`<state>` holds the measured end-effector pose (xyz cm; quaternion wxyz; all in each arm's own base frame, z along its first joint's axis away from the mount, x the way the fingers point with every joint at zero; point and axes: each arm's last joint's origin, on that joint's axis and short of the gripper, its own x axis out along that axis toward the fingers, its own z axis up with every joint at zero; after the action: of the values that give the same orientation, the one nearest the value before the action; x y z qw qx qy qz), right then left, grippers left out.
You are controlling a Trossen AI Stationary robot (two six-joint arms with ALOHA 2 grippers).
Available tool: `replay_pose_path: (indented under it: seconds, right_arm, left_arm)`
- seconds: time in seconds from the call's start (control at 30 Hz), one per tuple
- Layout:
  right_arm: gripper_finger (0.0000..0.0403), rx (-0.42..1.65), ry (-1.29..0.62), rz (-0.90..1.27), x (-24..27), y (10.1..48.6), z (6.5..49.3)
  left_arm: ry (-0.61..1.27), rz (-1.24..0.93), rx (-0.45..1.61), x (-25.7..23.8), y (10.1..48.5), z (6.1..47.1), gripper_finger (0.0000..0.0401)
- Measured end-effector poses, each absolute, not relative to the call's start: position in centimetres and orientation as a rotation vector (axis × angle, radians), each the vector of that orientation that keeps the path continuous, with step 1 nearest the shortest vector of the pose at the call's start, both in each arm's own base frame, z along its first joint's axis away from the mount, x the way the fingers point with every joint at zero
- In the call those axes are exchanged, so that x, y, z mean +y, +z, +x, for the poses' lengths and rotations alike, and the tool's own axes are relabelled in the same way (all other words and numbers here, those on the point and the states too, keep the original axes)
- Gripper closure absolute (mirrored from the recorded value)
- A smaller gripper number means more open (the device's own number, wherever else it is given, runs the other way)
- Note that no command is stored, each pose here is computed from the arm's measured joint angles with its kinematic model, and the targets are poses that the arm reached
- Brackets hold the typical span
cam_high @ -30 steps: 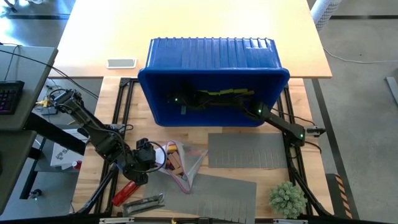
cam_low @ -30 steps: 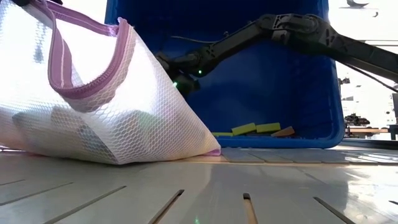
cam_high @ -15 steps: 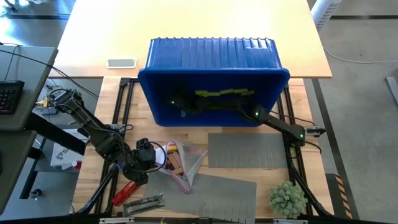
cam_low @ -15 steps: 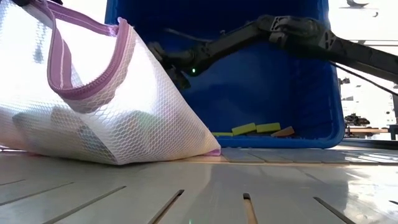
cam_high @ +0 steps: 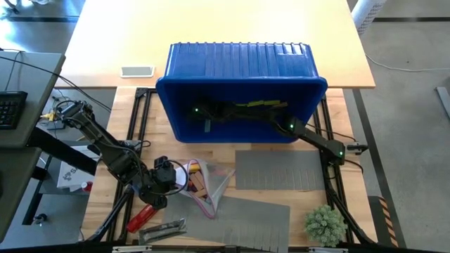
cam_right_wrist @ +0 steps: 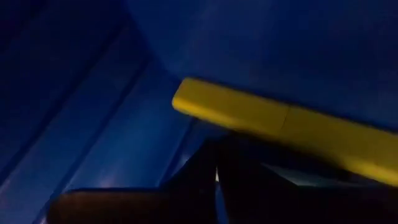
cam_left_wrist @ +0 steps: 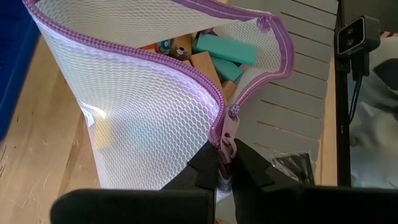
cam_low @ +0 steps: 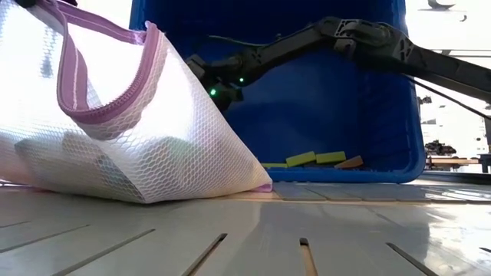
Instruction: Sort blocks
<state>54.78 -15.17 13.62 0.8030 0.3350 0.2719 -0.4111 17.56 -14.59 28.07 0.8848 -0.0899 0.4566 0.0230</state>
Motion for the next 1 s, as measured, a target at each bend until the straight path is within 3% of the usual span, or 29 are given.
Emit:
replay_pose_path:
  seconds: [0.13, 0.3, 0.47, 0.67, 0.83, 1.0]
  right_arm:
    - [0.0403, 0.582, -0.839, 0.697, -13.7, 14.1, 55.2]
    - [0.0403, 0.393, -0.916, 0.717, -13.3, 14.3, 56.2]
    - [0.0403, 0.334, -1.024, 0.750, -14.2, 11.9, 56.1]
    - [0.0403, 0.359, -1.036, 0.710, -14.2, 11.7, 56.0]
    - [0.0403, 0.497, -1.007, 0.755, -13.9, 12.3, 55.2]
    - [0.0403, 0.538, -0.977, 0.628, -10.8, 13.4, 55.5]
  left_arm:
    - [0.047, -0.187, 0.950, -14.6, 28.1, 17.6, 0.0400]
    - [0.047, -0.186, 0.950, -14.6, 28.1, 17.6, 0.0400]
    - [0.047, -0.186, 0.950, -14.6, 28.1, 17.6, 0.0400]
    - [0.047, -0.186, 0.951, -14.6, 28.1, 17.6, 0.0400]
    - [0.047, -0.187, 0.951, -14.6, 28.1, 17.6, 0.0400]
    - [0.047, -0.187, 0.950, -14.6, 28.1, 17.6, 0.0400]
